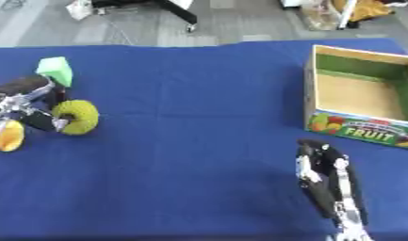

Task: Pick up the objects with one hand, pass them to the other hand, and then place them into the box on the other side of the table.

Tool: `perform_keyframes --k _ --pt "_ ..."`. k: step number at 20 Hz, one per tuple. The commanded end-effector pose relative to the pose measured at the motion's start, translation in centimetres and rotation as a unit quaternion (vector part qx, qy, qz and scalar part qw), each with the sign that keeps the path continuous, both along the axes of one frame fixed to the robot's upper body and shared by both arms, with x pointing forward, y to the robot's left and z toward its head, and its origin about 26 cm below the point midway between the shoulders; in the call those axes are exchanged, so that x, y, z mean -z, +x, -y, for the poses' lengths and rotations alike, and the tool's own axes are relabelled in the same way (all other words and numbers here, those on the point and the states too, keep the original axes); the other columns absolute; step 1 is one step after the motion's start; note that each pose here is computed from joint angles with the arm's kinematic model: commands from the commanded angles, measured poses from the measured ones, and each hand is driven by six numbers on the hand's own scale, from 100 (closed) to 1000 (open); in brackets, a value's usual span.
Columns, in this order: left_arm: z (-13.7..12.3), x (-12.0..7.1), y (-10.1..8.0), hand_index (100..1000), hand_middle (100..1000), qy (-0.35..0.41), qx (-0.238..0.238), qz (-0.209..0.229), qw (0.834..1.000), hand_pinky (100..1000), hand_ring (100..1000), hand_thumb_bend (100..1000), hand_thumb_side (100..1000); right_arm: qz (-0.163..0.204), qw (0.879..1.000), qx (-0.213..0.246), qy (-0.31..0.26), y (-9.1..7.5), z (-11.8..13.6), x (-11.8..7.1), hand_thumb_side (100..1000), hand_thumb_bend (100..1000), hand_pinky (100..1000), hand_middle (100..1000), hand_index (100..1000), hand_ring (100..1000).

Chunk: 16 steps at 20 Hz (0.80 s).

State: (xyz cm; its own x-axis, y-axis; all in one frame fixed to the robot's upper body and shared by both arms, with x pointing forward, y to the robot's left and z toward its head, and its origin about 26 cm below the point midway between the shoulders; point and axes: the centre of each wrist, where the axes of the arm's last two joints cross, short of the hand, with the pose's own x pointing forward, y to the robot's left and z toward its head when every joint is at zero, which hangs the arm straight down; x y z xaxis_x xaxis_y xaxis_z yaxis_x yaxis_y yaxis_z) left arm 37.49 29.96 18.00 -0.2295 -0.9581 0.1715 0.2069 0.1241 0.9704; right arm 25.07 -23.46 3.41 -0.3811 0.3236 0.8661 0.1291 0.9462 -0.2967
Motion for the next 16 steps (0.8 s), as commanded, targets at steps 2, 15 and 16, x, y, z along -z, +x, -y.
perform_keyframes --k 2,15,16 --pt "-0.2 -6.2 -3.0 553 442 -0.036 0.017 0.091 0.995 649 479 100 100 0.008 1.000 0.002 -0.001 0.2 0.2 -0.4 628 100 298 268 683 222" --pt "2.1 -9.3 -7.3 519 423 -0.391 0.154 0.233 0.877 605 459 100 137 0.037 0.999 -0.019 -0.008 0.8 -0.2 -2.3 591 100 303 274 689 231" --pt "2.5 -8.8 -7.2 518 422 -0.423 0.161 0.229 0.862 604 458 100 143 0.049 0.998 -0.029 -0.013 1.0 -0.3 -3.1 580 100 305 275 690 232"
